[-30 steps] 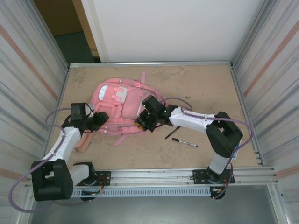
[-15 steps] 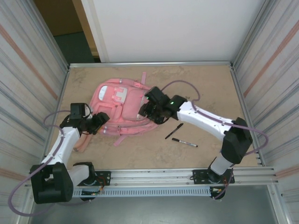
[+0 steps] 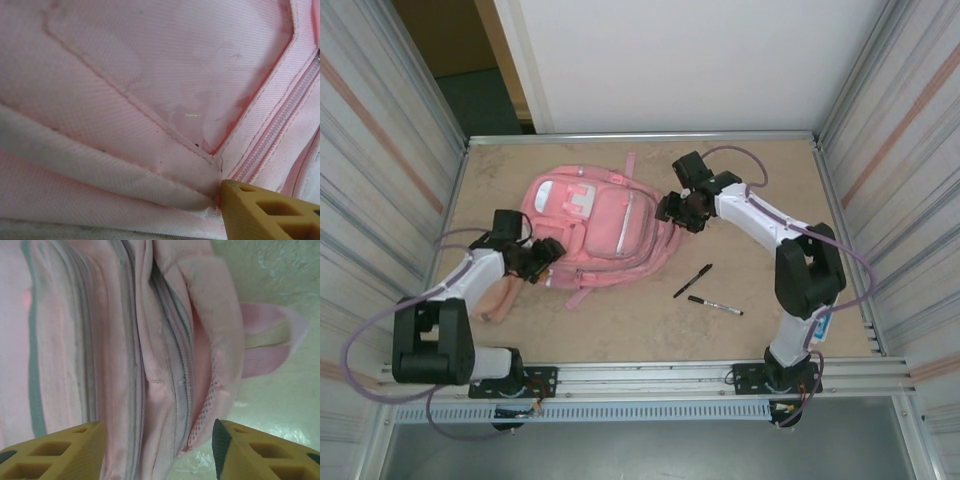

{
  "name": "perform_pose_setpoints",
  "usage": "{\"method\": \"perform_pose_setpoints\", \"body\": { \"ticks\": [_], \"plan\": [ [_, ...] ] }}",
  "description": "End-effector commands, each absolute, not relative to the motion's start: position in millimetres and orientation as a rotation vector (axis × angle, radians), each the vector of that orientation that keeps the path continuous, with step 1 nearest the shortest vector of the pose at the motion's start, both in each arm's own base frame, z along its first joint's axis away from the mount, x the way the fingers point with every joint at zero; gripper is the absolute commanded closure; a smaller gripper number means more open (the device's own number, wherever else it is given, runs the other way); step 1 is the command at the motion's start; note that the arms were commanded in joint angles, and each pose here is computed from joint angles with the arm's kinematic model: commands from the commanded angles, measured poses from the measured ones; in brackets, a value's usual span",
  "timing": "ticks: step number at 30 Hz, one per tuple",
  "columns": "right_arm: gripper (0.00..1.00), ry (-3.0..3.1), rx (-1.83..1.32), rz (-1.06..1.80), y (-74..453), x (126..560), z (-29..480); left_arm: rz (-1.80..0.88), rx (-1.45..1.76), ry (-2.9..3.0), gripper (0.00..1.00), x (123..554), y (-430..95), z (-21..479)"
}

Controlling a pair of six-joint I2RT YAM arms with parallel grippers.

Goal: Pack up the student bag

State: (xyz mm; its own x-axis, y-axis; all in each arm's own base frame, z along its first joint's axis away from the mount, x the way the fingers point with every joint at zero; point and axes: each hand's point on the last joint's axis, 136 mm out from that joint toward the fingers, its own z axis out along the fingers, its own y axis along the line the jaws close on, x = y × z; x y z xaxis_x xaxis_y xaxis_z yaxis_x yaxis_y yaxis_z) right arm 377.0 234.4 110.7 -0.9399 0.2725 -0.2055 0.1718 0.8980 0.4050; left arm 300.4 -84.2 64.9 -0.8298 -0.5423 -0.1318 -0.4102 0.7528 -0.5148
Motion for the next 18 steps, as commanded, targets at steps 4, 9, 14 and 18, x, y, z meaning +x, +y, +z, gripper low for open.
{"method": "perform_pose_setpoints", "body": {
  "ticks": [4,9,14,18],
  "plan": [
    [0.53,2.876,0.363,0.54,203.9,382.9,72.6,-0.661,-0.443,2.691,0.4,362.4,-122.5,79.5],
    [0.78,2.942,0.323,0.587,208.9,362.5,41.9,-0.709,-0.438,2.752,0.41,391.9,-140.1,78.7],
    [0.93,2.985,0.264,0.591,224.8,337.2,37.3,-0.674,-0.485,2.686,0.39,396.6,-134.7,82.8],
    [1.0,2.942,0.242,0.561,224.5,323.3,52.3,-0.62,-0.473,2.705,0.37,390.7,-125.2,84.6]
  ]
}}
